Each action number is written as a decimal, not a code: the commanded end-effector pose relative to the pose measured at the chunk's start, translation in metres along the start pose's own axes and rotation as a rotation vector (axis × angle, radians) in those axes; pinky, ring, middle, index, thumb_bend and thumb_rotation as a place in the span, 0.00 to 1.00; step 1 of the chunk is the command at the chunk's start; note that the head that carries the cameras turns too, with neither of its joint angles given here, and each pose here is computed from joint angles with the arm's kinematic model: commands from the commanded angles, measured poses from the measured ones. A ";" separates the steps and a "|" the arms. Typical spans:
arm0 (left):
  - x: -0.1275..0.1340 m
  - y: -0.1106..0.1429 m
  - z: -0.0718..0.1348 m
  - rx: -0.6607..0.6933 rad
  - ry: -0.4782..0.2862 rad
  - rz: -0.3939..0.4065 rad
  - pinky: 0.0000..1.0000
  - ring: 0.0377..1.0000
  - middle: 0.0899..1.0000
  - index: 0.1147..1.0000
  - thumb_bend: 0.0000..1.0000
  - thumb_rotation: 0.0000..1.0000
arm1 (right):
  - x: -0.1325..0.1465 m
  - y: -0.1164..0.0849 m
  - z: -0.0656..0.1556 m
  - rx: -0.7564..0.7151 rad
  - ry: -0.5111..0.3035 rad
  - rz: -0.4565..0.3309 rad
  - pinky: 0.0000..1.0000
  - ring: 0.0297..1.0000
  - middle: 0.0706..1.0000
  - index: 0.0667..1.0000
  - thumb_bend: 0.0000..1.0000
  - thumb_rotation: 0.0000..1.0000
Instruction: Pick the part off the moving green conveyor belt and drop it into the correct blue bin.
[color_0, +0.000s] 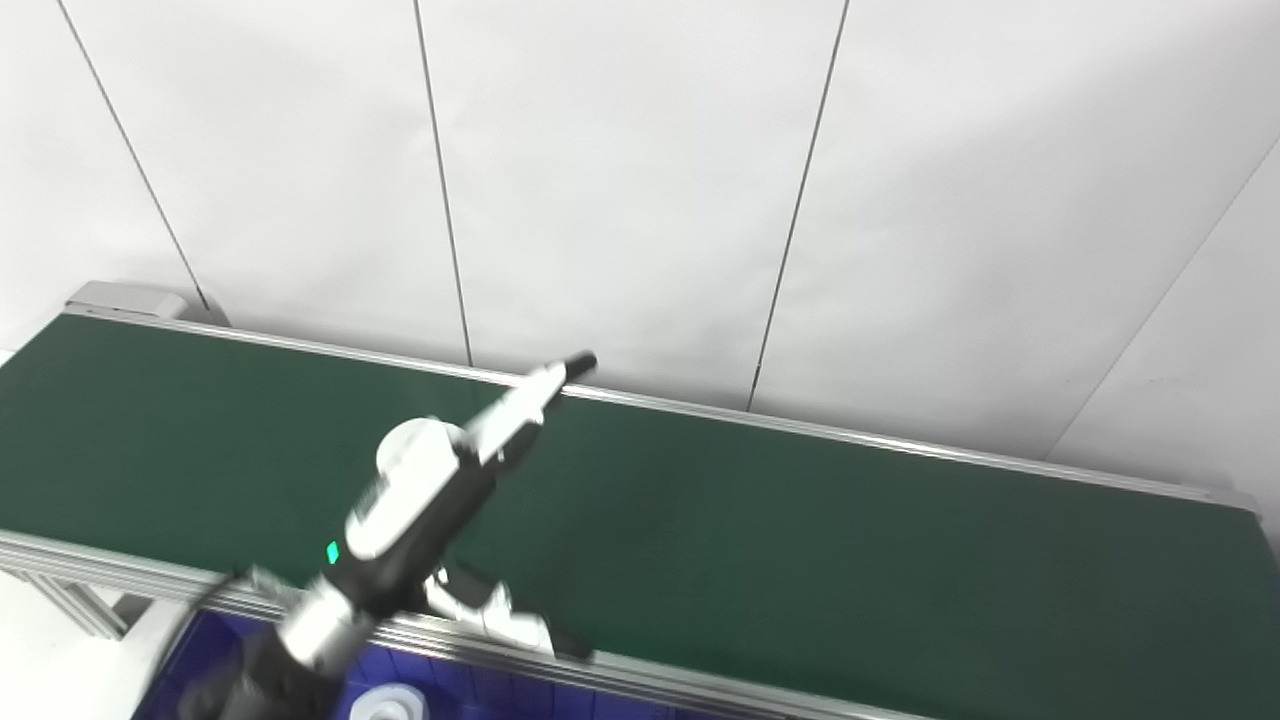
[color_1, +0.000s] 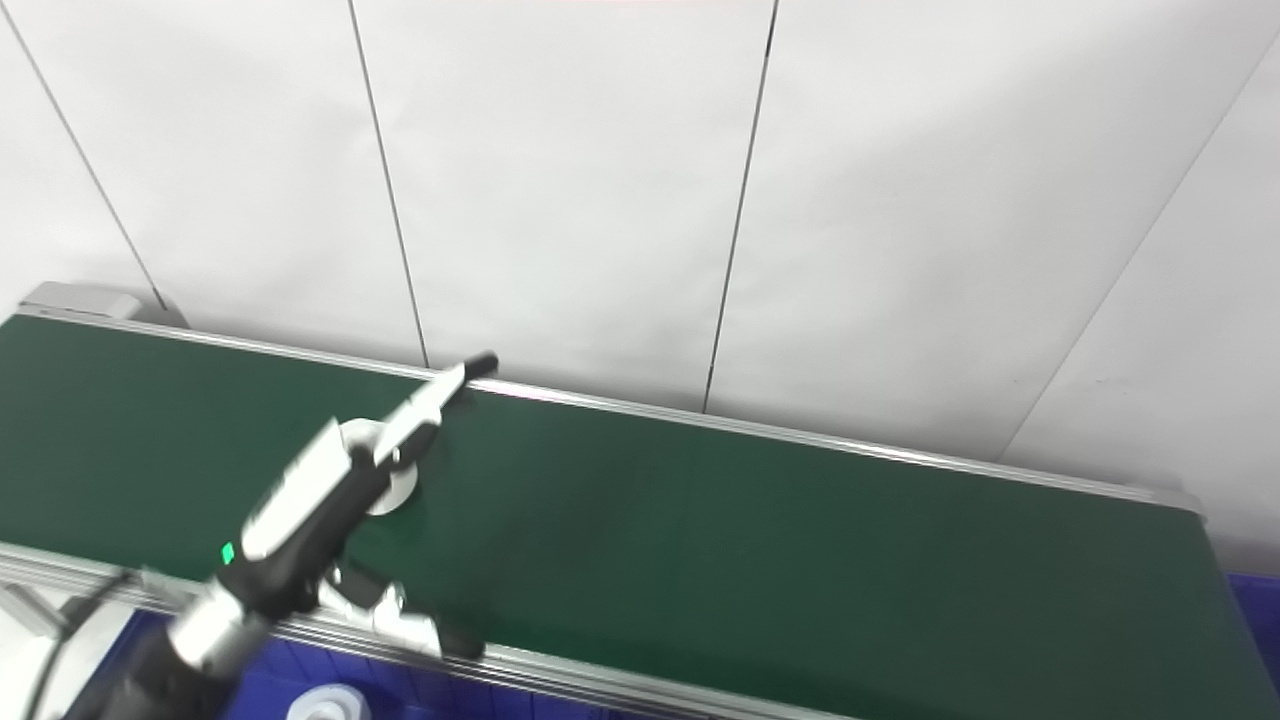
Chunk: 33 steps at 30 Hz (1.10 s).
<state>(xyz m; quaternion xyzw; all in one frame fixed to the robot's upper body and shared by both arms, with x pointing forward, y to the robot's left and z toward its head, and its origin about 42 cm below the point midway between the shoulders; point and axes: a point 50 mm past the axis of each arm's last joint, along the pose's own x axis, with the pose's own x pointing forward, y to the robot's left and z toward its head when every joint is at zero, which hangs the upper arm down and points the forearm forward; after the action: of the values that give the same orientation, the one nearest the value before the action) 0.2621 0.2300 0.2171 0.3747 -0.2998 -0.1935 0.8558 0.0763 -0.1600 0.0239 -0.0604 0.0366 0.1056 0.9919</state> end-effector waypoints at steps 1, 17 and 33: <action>0.012 0.019 -0.001 0.082 -0.029 0.003 0.92 1.00 0.99 0.97 1.00 0.44 | 0.001 0.002 0.012 0.025 -0.078 -0.003 0.96 0.99 1.00 1.00 1.00 0.97; 0.067 0.082 -0.088 0.514 0.090 -0.304 0.84 0.93 0.92 0.92 1.00 0.28 | 0.002 0.005 0.014 0.022 -0.084 0.006 0.95 0.98 1.00 1.00 1.00 0.98; 0.095 0.043 -0.127 0.474 0.213 -0.467 0.87 0.95 0.93 0.96 1.00 0.35 | 0.001 0.010 0.018 0.031 -0.092 0.004 0.94 0.96 1.00 1.00 1.00 0.97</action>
<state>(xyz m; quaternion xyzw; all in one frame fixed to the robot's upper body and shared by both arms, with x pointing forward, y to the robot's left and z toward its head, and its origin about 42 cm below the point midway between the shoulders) 0.4066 0.2775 0.1908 0.6318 -0.1243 -0.2864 0.7095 0.0754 -0.1535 0.0283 -0.0549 0.0321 0.1079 0.9921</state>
